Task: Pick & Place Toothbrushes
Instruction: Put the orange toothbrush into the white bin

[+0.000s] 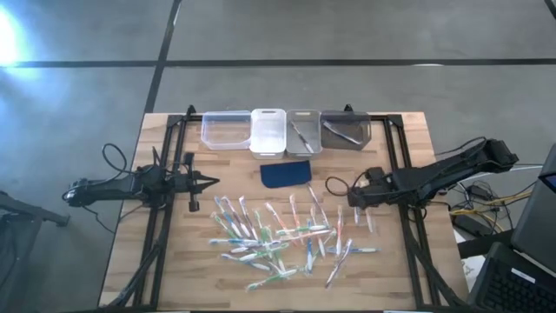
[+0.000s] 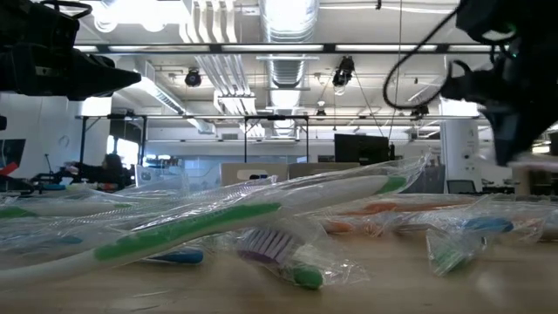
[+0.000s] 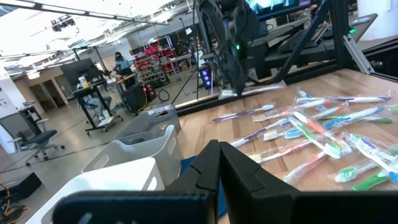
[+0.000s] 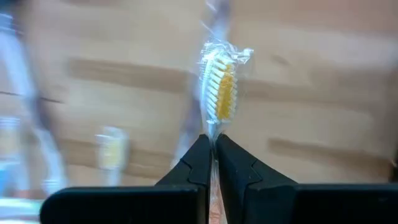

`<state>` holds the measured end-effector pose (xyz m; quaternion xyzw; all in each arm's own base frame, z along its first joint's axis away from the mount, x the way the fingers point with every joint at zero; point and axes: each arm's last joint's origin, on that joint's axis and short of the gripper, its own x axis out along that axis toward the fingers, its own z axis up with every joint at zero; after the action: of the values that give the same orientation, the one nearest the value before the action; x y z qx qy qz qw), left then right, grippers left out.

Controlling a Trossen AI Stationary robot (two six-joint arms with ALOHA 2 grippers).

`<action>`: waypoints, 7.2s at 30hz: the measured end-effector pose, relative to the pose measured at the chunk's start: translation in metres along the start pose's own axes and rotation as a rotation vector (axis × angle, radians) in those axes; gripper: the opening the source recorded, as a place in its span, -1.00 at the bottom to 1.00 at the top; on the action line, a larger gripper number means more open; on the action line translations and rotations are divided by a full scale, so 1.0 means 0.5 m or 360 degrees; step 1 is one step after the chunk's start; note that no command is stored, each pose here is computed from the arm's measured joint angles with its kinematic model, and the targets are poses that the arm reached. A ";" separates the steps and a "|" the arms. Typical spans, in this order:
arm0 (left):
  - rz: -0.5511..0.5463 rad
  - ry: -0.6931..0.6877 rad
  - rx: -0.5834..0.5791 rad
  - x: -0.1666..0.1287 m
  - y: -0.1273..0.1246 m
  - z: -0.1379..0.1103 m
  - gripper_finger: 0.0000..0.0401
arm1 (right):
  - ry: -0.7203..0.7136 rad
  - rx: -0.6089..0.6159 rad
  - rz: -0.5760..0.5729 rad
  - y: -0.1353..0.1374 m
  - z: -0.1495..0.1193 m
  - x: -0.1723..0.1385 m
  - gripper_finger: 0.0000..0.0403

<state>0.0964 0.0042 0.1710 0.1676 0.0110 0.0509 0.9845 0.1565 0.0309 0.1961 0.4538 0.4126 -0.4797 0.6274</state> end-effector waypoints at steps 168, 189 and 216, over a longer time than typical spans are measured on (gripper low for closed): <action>-0.0290 -0.0324 -0.0241 0.296 0.039 0.230 -0.71 | -0.1913 -0.1647 0.1361 0.490 0.035 -0.240 -0.76; 0.0084 -0.0089 -0.0411 0.304 0.060 0.226 -0.72 | -0.1132 -0.1368 0.0140 0.270 0.069 -0.216 -0.13; 0.0729 0.1156 -0.0832 0.456 0.293 0.216 -0.72 | -0.1072 -0.1021 -0.0524 0.101 0.078 -0.173 -0.58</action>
<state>0.3134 0.1300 0.3205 -0.1152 0.3028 0.3219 0.8897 0.1920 0.0195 0.2969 -0.0137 0.3801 -0.5413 0.7499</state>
